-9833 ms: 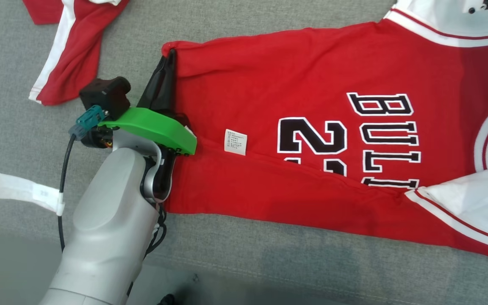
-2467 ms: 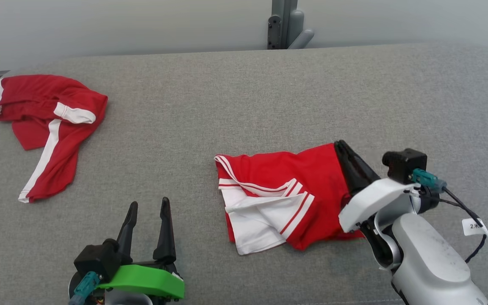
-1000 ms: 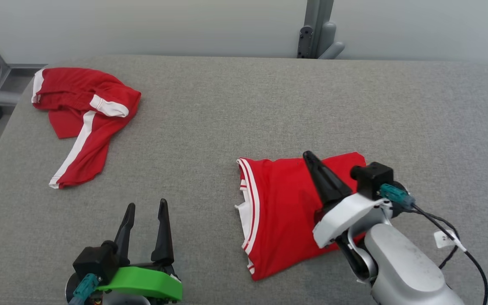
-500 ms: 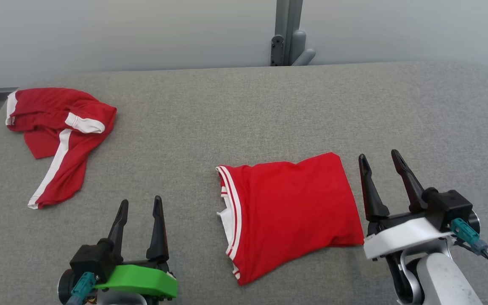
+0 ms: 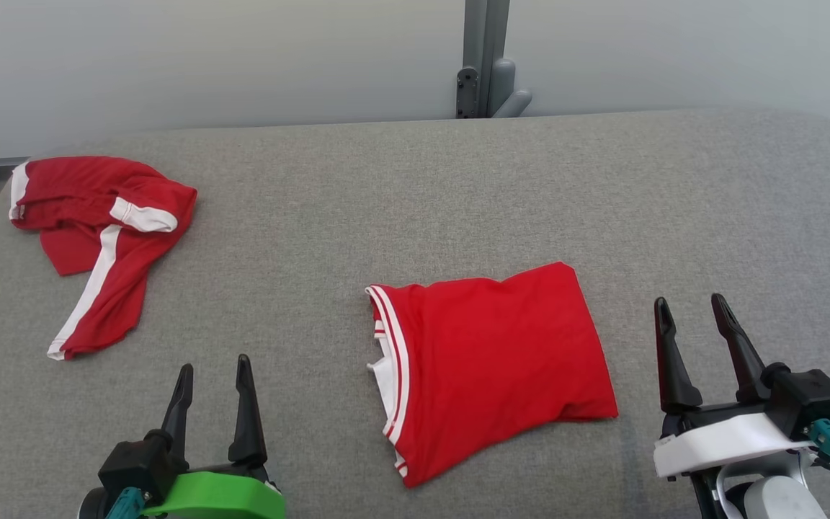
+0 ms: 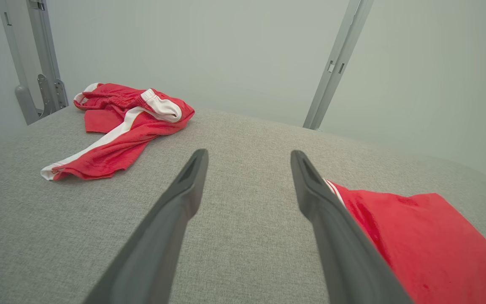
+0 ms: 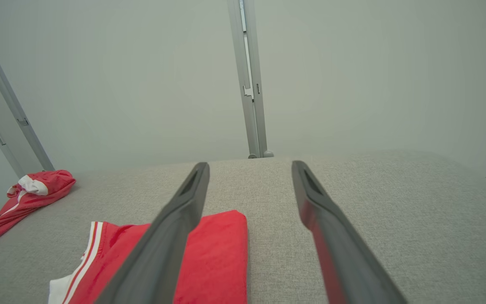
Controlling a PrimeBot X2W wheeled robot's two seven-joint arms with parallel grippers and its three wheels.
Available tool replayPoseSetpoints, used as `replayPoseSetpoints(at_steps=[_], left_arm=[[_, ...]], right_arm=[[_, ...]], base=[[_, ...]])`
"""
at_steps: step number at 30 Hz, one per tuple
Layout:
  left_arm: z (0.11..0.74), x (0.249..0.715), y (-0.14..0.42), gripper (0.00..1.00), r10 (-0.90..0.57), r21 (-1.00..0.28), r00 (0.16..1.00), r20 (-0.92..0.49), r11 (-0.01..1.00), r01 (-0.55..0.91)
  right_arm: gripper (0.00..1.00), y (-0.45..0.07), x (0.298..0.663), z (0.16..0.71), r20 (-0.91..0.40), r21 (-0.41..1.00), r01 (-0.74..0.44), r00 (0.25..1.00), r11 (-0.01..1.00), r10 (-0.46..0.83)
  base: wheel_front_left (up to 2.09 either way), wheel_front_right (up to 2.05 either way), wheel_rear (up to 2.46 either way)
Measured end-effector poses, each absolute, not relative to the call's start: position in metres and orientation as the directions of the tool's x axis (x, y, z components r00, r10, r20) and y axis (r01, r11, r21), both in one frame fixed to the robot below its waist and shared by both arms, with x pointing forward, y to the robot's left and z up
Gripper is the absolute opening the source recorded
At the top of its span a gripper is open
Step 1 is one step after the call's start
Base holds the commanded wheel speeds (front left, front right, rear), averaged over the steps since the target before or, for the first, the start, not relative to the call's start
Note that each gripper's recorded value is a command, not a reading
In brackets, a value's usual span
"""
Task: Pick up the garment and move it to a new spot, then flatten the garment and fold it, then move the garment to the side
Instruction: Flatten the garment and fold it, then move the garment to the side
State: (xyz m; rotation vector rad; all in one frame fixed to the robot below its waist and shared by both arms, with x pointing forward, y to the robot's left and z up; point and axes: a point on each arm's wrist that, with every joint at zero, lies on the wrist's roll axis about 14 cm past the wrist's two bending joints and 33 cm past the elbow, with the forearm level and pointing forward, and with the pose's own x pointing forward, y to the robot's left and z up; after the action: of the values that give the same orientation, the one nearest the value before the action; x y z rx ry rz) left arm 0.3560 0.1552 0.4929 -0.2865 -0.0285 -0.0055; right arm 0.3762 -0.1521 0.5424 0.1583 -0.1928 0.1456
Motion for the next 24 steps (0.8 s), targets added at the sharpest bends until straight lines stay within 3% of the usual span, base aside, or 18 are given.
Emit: replayPoseSetpoints(at_steps=[12,20,24], left_arm=[[0.492,0.354,0.157,1.00,0.001,-0.268,1.000,0.026,0.963,0.006],[0.489,0.353,0.158,1.00,0.001,-0.264,1.000,0.019,0.965,0.004],[0.488,0.355,0.165,1.00,0.021,-0.262,1.000,0.016,0.965,-0.016]], right_arm=[[1.00,-0.150,0.379,0.538,0.190,0.151,-0.163,0.973,0.975,0.133],[1.00,-0.156,0.401,0.519,0.093,0.125,-0.134,0.988,0.983,0.123],[1.00,-0.151,0.425,0.503,-0.042,0.071,-0.168,0.984,0.983,0.171]], base=[[0.00,0.00,0.00],[0.00,0.00,0.00],[0.00,0.00,0.00]])
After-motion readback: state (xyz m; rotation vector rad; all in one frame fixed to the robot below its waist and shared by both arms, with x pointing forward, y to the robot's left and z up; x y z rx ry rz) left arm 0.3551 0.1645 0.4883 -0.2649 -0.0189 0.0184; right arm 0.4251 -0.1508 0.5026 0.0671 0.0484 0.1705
